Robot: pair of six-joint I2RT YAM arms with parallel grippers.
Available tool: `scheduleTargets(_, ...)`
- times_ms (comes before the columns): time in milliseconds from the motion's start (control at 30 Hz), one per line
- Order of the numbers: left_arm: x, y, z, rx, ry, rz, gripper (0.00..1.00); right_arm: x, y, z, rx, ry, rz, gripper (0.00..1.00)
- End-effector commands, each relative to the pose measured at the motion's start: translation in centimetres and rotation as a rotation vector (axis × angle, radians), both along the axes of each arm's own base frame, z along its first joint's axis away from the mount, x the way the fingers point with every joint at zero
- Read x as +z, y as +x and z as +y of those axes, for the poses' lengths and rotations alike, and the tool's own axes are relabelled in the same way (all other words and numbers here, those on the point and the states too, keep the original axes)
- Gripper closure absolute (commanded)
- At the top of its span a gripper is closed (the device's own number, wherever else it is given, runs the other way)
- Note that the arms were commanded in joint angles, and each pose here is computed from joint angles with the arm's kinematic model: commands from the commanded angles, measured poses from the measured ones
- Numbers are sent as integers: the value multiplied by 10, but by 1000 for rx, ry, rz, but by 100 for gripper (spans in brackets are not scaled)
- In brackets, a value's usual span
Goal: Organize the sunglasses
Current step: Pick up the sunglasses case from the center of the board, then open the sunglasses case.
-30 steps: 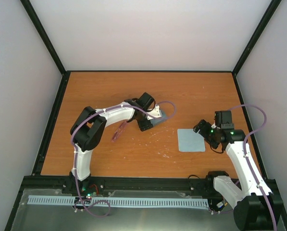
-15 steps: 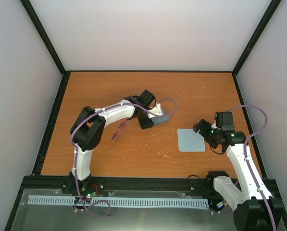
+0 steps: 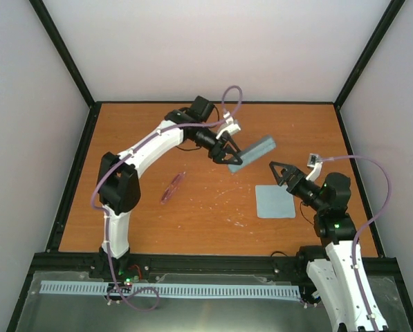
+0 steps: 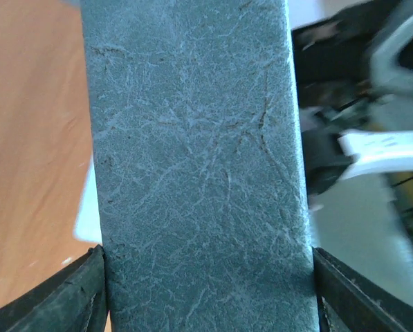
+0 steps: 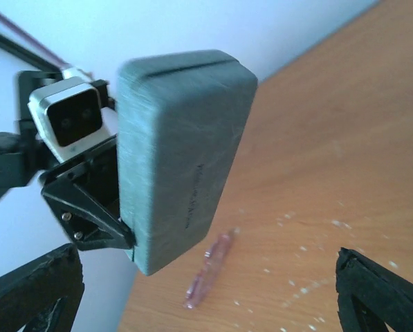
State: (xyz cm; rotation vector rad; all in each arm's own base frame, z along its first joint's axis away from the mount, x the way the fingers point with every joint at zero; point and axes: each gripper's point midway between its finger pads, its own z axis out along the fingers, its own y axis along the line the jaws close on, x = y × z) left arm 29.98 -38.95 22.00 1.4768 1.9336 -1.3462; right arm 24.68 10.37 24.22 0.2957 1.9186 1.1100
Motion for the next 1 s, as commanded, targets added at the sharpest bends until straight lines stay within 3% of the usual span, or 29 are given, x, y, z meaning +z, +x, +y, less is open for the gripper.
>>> scheduleTargets(0,100,-36,9,-198,-346,234,60,55,-7,13,91,62,-183,4)
scheduleTargets(233,137,-42,21,-312,-467,322,61,90,2,12,89,8,-272,5)
scheduleTargets(567,136,-41,19,-285,-438,323,63,98,17,20,135,-12,-258,2)
scheduleTargets(967,128,-39,13,-241,-404,299,64,104,19,57,236,40,-299,8)
